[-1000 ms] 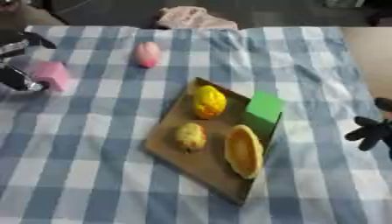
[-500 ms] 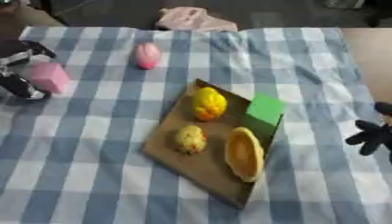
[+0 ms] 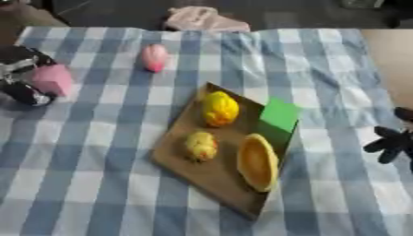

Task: Pick up objects on the table and place them in the box.

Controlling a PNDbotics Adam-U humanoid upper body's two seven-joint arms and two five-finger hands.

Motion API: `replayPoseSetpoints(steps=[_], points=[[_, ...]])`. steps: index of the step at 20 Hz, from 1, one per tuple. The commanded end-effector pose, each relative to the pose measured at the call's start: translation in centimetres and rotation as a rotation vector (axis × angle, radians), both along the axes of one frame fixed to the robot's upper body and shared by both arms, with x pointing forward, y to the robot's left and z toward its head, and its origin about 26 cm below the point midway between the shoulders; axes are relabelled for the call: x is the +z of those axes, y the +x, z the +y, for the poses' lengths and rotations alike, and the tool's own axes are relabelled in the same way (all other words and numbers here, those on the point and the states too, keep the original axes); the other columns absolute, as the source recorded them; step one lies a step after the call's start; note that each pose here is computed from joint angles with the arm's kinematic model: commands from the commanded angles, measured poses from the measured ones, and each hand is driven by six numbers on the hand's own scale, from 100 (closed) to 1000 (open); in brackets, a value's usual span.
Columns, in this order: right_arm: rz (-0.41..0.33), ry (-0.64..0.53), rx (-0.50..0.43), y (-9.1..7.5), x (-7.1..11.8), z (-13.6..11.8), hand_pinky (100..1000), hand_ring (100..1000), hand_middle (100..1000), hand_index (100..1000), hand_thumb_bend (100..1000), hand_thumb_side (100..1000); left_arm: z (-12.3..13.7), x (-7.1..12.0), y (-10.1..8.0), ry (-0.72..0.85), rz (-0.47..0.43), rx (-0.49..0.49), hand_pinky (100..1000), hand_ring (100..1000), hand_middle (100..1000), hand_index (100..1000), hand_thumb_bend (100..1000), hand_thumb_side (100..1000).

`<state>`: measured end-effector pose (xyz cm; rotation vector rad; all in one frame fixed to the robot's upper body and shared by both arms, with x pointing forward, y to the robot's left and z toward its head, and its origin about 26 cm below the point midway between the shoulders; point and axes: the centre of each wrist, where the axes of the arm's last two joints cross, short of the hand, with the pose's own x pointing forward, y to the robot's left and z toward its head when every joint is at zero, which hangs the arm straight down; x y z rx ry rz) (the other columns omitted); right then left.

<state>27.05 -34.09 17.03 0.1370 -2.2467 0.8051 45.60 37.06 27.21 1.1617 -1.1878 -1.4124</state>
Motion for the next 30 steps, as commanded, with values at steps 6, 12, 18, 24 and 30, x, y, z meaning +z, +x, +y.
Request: replayPoseSetpoints(steps=[6, 12, 18, 24, 30], points=[[-0.005, -0.021, -0.002, -0.3, 0.4, -0.1, 983, 719, 531, 966, 100, 530, -0.7, 4.7, -1.4, -0.01, -0.178, -0.033, 859, 743, 566, 729, 100, 188], [-0.005, -0.016, -0.001, -0.3, 0.5, -0.2, 982, 720, 533, 966, 100, 522, -4.1, 7.0, -3.3, 0.003, -0.251, -0.204, 850, 736, 575, 739, 100, 187], [-0.011, -0.009, 0.012, -0.1, 0.8, -0.1, 982, 720, 532, 966, 100, 521, -10.9, 7.4, -6.9, 0.028, -0.206, -0.543, 834, 729, 588, 750, 100, 211], [-0.008, -0.009, 0.017, -0.1, 0.9, 0.0, 983, 720, 532, 966, 100, 528, -15.6, 7.3, -10.8, 0.054, -0.199, -0.74, 803, 695, 564, 733, 100, 215], [-0.004, -0.01, 0.02, 0.0, 1.0, 0.0, 984, 719, 532, 966, 100, 531, -18.2, 6.4, -13.5, 0.078, -0.146, -0.847, 794, 690, 562, 730, 100, 223]])
